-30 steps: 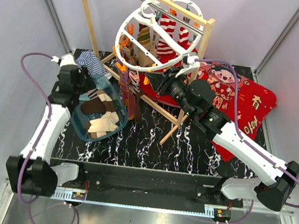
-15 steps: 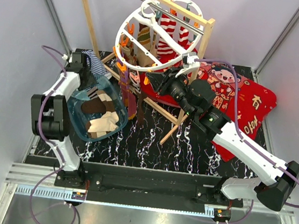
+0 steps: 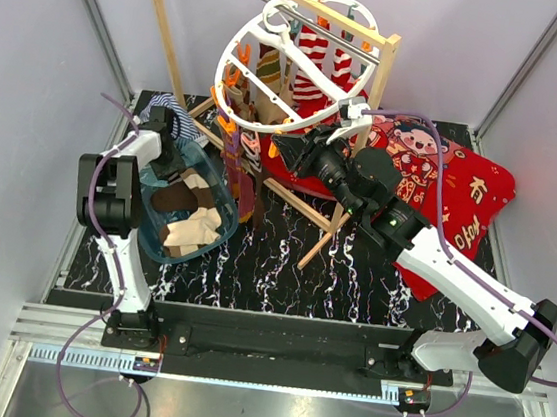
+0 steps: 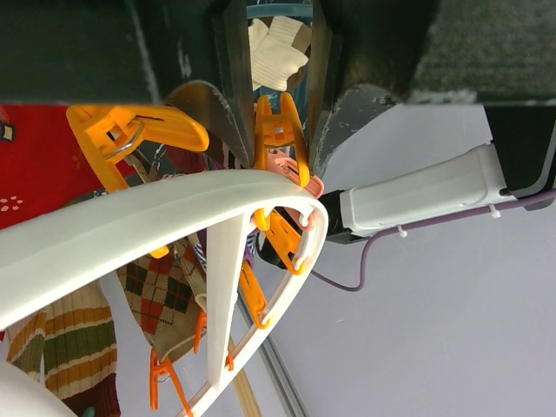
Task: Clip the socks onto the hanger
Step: Pick up the sock from the bin.
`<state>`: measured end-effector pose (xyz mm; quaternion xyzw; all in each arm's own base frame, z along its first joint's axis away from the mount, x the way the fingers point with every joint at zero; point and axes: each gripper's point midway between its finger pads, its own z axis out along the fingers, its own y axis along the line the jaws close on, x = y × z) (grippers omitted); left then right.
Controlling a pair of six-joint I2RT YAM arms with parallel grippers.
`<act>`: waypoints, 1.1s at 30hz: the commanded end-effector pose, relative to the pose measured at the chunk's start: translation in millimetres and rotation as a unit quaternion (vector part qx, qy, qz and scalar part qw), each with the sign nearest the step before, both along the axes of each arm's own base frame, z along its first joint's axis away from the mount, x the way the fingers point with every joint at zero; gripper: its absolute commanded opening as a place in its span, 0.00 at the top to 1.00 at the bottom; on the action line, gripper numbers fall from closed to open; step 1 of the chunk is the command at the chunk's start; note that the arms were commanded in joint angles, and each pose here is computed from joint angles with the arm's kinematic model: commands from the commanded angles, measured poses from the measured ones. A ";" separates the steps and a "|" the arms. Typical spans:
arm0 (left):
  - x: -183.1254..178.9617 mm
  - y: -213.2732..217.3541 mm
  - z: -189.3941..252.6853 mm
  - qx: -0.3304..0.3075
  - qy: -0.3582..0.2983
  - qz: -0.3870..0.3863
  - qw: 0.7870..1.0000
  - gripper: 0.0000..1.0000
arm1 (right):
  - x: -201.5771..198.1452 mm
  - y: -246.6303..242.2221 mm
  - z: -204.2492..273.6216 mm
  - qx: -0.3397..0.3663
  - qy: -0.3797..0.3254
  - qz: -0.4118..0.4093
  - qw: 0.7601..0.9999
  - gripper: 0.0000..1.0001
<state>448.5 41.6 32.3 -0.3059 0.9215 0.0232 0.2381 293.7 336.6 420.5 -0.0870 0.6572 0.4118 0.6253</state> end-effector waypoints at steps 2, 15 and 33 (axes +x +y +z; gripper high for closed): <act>8.1 -5.3 -9.1 0.012 0.019 -0.014 1.000 0.59 | -3.2 -9.2 18.2 0.013 -0.022 -0.008 1.000 1.00; 1.3 -2.4 -5.7 0.036 0.047 -0.046 0.997 1.00 | -3.8 -15.8 20.2 0.016 -0.029 -0.017 0.999 1.00; -23.3 15.1 231.4 0.205 -0.185 -0.061 0.959 1.00 | -1.1 -19.2 19.4 0.017 -0.033 -0.024 0.999 1.00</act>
